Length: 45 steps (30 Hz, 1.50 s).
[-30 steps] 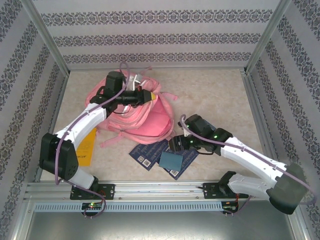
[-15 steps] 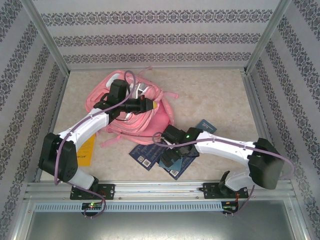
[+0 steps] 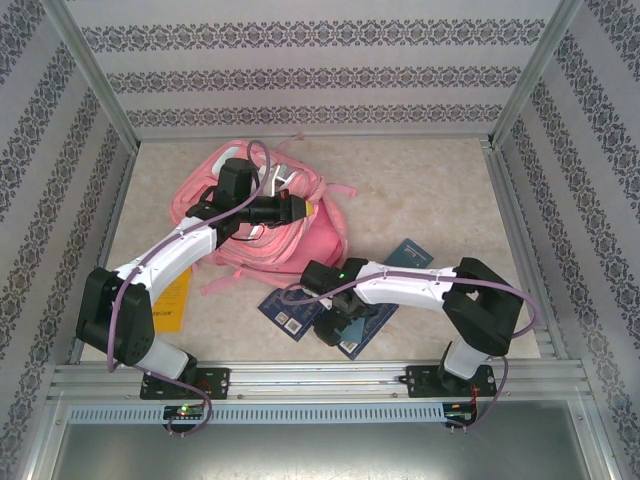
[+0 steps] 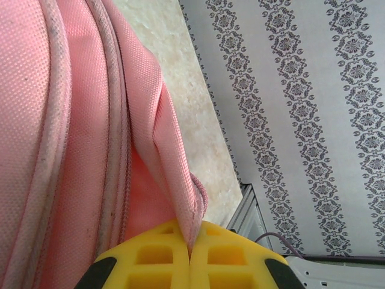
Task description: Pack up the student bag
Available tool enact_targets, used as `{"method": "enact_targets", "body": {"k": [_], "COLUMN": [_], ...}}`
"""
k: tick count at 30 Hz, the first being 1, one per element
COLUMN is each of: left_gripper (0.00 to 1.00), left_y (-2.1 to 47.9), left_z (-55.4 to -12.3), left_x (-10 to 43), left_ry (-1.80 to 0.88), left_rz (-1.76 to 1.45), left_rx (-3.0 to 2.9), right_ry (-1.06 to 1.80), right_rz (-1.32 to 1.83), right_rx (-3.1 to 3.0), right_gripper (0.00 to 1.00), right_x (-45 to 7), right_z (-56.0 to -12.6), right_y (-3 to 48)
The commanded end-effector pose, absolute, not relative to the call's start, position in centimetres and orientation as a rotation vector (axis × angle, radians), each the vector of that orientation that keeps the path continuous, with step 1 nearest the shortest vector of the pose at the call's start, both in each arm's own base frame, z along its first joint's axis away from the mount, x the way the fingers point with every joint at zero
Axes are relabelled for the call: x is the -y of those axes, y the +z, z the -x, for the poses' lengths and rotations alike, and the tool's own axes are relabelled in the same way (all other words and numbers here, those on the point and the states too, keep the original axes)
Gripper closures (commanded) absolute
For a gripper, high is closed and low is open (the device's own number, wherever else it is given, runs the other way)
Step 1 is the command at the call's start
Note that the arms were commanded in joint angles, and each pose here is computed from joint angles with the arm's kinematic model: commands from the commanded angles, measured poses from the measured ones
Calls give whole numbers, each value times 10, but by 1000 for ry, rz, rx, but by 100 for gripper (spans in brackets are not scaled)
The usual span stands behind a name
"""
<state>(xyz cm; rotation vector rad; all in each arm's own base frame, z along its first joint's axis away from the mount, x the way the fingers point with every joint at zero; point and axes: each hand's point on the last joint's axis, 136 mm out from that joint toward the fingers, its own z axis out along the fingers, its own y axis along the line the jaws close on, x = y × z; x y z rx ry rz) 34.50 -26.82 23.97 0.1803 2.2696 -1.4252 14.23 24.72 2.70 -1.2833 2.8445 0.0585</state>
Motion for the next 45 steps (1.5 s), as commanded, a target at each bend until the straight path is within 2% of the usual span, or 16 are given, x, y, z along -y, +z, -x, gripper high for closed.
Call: {"method": "enact_targets", "body": {"k": [1, 12, 22, 32, 36, 41, 45], "left_gripper": [100, 100, 100, 100, 100, 100, 100], "left_y": [266, 264, 282, 352, 369, 390, 401], "left_z": [-341, -342, -341, -330, -324, -319, -316], "left_x": [273, 273, 276, 270, 267, 263, 260], "left_ry": [-1441, -1440, -1474, -1456, -1437, -1422, -1425], "left_rz": [-286, -286, -305, -344, -377, -395, -404], "left_rx": [-2155, -2160, -2135, -2028, -2021, -1991, -1974], "right_ry": [44, 126, 477, 911, 1043, 1082, 984], "right_rz": [1306, 1043, 542, 207, 64, -67, -177], "right_rx": [-2884, -2874, -2799, -2373, -2273, -2265, -2322], "right_gripper": [9, 44, 46, 51, 52, 50, 51], "right_x": [-244, -236, -221, -233, -245, -264, -268], "right_z": [-133, -151, -173, -219, -248, -279, -295], "right_y": [18, 36, 74, 206, 236, 236, 212]}}
